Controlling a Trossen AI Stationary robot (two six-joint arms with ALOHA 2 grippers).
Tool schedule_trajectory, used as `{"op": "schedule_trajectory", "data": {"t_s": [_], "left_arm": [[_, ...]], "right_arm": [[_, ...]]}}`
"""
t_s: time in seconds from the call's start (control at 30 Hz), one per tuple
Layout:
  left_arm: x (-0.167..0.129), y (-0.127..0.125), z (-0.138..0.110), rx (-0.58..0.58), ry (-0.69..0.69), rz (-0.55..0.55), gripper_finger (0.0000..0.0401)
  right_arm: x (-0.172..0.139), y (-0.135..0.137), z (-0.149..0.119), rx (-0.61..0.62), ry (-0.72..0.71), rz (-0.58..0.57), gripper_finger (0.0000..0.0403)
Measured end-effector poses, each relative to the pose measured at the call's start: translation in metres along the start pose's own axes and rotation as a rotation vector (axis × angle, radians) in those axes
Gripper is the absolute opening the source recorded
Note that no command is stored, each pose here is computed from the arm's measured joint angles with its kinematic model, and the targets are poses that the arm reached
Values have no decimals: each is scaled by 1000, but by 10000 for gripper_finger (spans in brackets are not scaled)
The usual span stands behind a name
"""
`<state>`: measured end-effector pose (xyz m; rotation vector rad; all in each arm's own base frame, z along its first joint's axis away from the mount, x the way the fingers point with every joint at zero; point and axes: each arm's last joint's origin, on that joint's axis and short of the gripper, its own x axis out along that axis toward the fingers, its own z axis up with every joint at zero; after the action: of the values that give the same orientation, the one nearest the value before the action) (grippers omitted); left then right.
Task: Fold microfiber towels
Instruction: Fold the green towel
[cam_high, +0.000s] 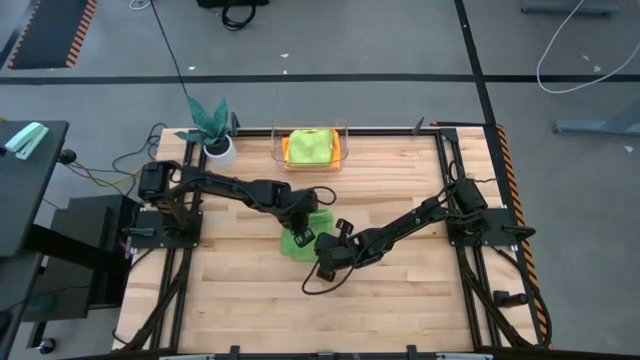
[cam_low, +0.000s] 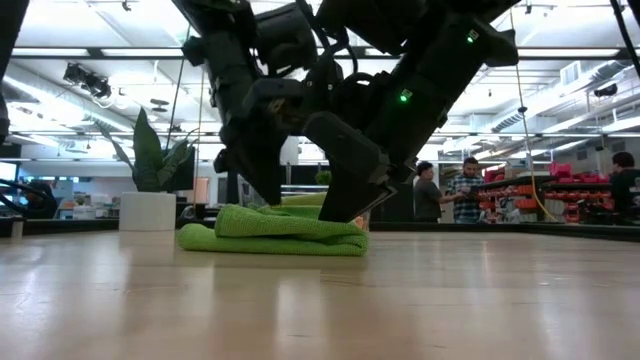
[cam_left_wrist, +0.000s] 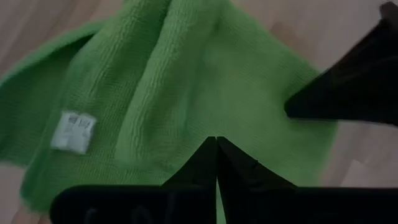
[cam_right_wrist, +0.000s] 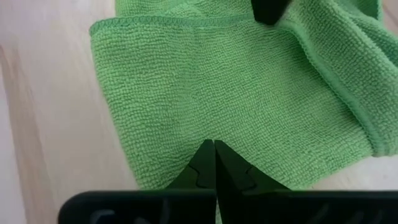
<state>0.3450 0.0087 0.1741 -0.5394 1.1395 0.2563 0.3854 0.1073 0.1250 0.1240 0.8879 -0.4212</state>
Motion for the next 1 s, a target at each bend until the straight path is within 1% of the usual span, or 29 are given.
{"op": "schedule_trajectory", "data": {"t_s": [0.23,0.5,0.6,0.87,1.0], "left_arm": [[12,2,3,0,-11,11,12],[12,18,11,-39,-82,140,32],[11,27,15,-63,-92,161,33],[9,44,23,-97,-100,183,18],[7,46,24,-106,-100,179,12]], "right_arm": [[0,0,0,-1,3,-1,0],[-1,2,-1,-3,1,4,0],[-1,2,-1,-2,1,4,0],[-2,4,-2,2,0,7,0],[-2,4,-3,18,1,8,0]]}}
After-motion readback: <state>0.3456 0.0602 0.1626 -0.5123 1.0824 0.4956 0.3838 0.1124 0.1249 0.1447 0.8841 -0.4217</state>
